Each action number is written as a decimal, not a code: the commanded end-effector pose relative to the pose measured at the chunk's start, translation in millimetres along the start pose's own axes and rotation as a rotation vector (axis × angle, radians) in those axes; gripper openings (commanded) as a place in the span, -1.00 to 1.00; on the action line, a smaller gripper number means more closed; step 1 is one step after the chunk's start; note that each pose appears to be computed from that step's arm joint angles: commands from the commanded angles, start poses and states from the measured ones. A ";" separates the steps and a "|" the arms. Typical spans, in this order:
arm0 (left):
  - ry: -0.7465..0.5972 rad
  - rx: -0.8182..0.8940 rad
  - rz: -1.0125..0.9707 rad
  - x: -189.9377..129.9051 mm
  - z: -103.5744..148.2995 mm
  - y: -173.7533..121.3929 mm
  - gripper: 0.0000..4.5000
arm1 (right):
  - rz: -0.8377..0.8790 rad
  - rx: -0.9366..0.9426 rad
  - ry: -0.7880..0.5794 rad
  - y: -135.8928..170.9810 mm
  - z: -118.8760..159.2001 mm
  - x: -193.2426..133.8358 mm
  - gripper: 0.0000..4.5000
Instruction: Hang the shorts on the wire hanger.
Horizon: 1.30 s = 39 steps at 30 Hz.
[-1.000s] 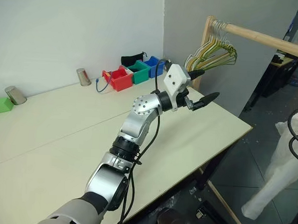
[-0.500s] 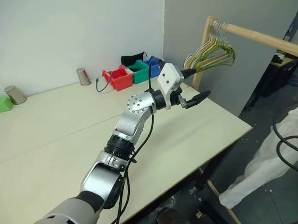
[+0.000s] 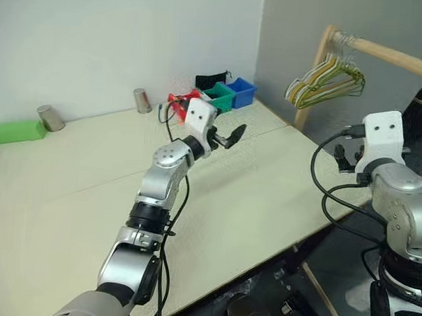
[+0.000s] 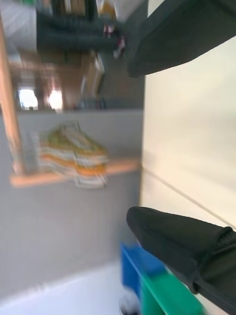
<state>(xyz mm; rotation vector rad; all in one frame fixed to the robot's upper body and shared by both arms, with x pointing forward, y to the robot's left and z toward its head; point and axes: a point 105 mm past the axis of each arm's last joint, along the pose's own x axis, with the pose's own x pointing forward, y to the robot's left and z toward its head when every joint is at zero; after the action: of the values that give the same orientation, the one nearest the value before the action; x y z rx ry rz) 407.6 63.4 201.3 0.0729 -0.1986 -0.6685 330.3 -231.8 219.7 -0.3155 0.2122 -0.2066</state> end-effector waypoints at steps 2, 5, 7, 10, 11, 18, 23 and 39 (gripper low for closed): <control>0.043 0.019 0.215 -29.3 1.8 28.5 1.00 | 0.112 0.070 -0.146 33.8 26.1 27.8 0.99; 0.068 0.013 0.299 -45.1 -0.7 38.1 1.00 | 0.172 0.082 -0.189 56.1 32.9 38.7 0.99; 0.096 0.020 0.380 -58.2 -4.2 45.1 1.00 | 0.211 0.106 -0.205 71.8 35.1 48.7 0.99; 0.119 0.026 0.434 -72.0 -6.5 49.5 1.00 | 0.255 0.120 -0.225 90.4 39.3 54.3 0.99; 0.130 0.032 0.457 -77.7 -7.9 51.3 1.00 | 0.269 0.123 -0.227 96.8 39.6 56.5 0.99; 0.184 0.039 0.565 -111.5 -20.0 58.0 1.00 | 0.345 0.140 -0.222 127.4 34.5 62.8 0.99; 0.203 0.036 0.597 -122.2 -25.3 58.8 1.00 | 0.369 0.142 -0.212 136.9 29.5 63.6 0.99; 0.263 -0.031 0.544 -117.5 -52.6 44.6 1.00 | 0.294 0.163 -0.119 122.8 -21.0 50.7 0.99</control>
<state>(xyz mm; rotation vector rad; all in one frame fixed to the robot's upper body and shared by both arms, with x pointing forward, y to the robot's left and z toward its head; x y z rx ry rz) 357.1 173.4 130.4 0.0793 0.0745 -0.1139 397.9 -128.2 134.0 -0.1391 0.1832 0.1191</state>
